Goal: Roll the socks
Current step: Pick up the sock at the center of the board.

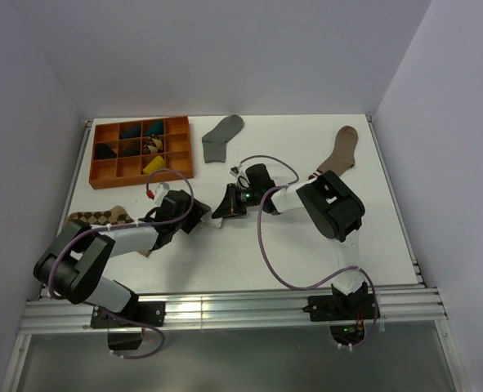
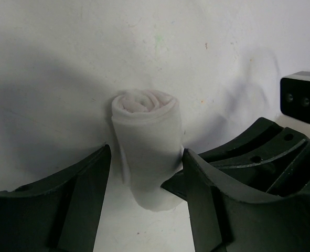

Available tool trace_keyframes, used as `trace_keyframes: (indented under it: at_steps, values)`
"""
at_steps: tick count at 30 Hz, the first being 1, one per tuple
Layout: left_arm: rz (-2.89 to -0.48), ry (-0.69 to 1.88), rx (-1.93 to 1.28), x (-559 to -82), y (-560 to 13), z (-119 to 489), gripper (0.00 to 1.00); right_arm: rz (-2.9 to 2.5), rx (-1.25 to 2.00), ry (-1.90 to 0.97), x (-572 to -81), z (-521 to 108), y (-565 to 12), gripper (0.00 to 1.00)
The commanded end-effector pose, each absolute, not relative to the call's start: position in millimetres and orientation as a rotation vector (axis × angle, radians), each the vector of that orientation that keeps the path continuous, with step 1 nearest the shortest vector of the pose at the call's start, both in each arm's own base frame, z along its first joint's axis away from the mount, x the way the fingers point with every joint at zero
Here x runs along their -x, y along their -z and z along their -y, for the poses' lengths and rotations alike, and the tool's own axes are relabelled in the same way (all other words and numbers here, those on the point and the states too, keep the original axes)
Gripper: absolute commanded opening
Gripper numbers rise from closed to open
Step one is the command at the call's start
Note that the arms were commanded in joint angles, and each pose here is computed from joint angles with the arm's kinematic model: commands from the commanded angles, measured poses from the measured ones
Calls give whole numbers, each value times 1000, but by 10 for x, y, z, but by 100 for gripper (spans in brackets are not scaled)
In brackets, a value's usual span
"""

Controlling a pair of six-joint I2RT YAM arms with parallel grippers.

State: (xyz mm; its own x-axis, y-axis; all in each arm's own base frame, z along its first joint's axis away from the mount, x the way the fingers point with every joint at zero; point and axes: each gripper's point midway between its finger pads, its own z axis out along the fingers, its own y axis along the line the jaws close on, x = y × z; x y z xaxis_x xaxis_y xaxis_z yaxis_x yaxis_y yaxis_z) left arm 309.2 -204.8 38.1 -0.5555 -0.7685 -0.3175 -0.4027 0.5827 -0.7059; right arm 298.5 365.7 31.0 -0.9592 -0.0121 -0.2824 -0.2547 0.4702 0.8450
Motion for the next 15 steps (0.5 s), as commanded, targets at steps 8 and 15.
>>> trace_keyframes:
  at_steps: [8,15]
  values:
    - [-2233,730,878,-3150,-278,2118,62,-2563,108,-1479,-2965,-3552,-46,0]
    - [-2268,669,866,-3137,-178,2110,61,-2590,50,-1511,-2963,-3541,25,0]
